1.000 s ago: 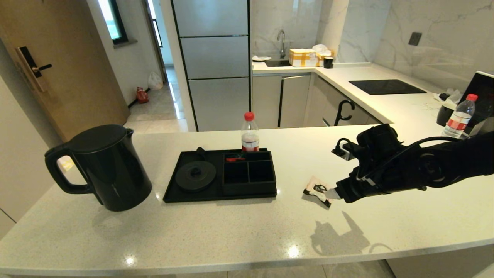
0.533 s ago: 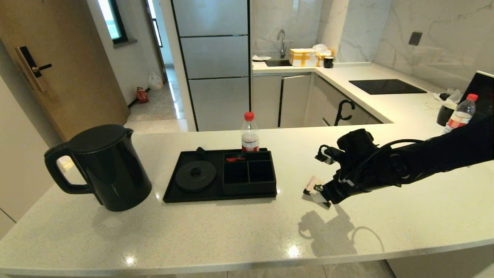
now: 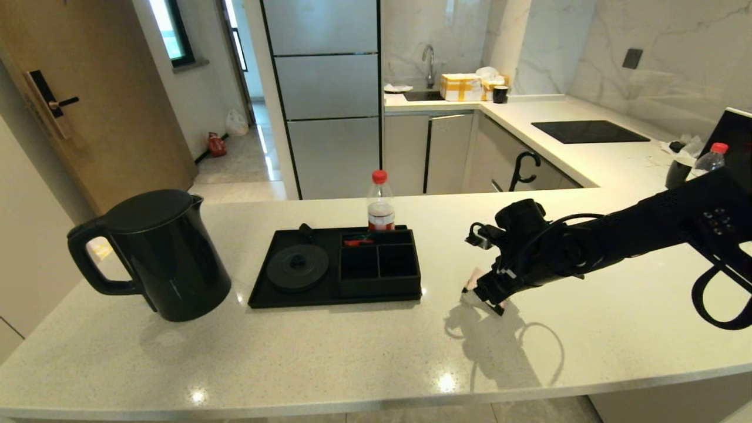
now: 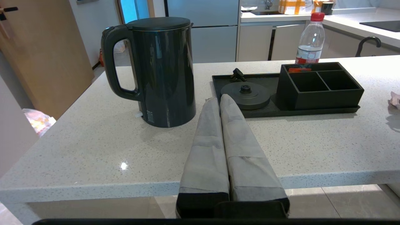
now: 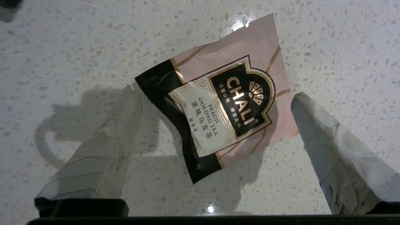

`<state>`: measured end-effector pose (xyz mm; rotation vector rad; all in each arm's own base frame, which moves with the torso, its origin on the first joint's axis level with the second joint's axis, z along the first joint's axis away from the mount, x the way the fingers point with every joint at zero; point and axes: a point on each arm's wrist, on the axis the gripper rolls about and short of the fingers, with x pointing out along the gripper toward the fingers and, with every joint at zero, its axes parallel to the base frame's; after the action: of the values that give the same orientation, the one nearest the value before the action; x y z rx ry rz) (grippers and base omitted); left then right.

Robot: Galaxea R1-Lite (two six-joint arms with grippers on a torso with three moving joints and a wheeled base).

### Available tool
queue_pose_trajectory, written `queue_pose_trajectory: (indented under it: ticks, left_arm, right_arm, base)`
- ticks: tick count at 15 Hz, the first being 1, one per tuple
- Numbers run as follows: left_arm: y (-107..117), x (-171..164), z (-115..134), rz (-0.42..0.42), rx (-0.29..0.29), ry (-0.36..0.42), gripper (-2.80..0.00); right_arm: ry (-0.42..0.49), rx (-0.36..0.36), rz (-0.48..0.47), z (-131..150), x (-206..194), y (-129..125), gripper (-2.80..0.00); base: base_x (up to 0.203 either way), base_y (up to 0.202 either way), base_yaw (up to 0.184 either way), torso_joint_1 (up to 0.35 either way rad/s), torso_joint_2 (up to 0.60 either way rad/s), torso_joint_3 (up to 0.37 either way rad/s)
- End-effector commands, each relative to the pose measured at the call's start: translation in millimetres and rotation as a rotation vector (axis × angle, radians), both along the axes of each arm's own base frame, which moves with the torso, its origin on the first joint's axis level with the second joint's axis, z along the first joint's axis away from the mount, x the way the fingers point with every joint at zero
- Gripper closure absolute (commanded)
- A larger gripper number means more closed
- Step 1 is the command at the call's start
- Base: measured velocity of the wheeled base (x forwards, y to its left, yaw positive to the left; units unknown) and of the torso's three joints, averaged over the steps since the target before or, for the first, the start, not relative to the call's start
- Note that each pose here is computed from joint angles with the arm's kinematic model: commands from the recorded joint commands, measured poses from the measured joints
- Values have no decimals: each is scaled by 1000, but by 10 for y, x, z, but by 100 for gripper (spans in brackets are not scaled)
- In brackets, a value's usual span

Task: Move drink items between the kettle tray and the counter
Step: Return the tea bag to its original position

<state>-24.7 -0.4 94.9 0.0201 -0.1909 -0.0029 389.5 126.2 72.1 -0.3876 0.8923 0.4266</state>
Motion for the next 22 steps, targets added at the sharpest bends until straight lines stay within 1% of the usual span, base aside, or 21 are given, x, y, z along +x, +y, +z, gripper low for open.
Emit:
queue_pose_trajectory:
  ticks: [1, 5, 11, 15, 16, 22]
  left_arm:
    - [0, 35, -110, 0, 0, 38, 0]
    - [0, 36, -109, 0, 0, 39, 0]
    - [0, 35, -110, 0, 0, 38, 0]
    - [0, 35, -110, 2, 0, 38, 0]
    - [0, 35, -110, 0, 0, 38, 0]
    - [0, 36, -109, 0, 0, 39, 0]
  right_arm:
    - [11, -5, 3, -67, 33, 12, -280]
    - [24, -32, 22, -72, 18, -25, -280]
    - [31, -35, 9, -147, 59, -41, -280]
    - [30, -56, -2, -180, 71, -30, -280]
    - [30, -56, -2, -180, 71, -30, 0]
    - [37, -53, -2, -185, 52, -41, 0]
  base:
    - [0, 0, 0, 0, 0, 0]
    - [0, 0, 0, 0, 0, 0]
    - [0, 0, 0, 0, 0, 0]
    - [0, 0, 0, 0, 0, 0]
    - [0, 0, 0, 0, 0, 0]
    - [0, 0, 0, 0, 0, 0]
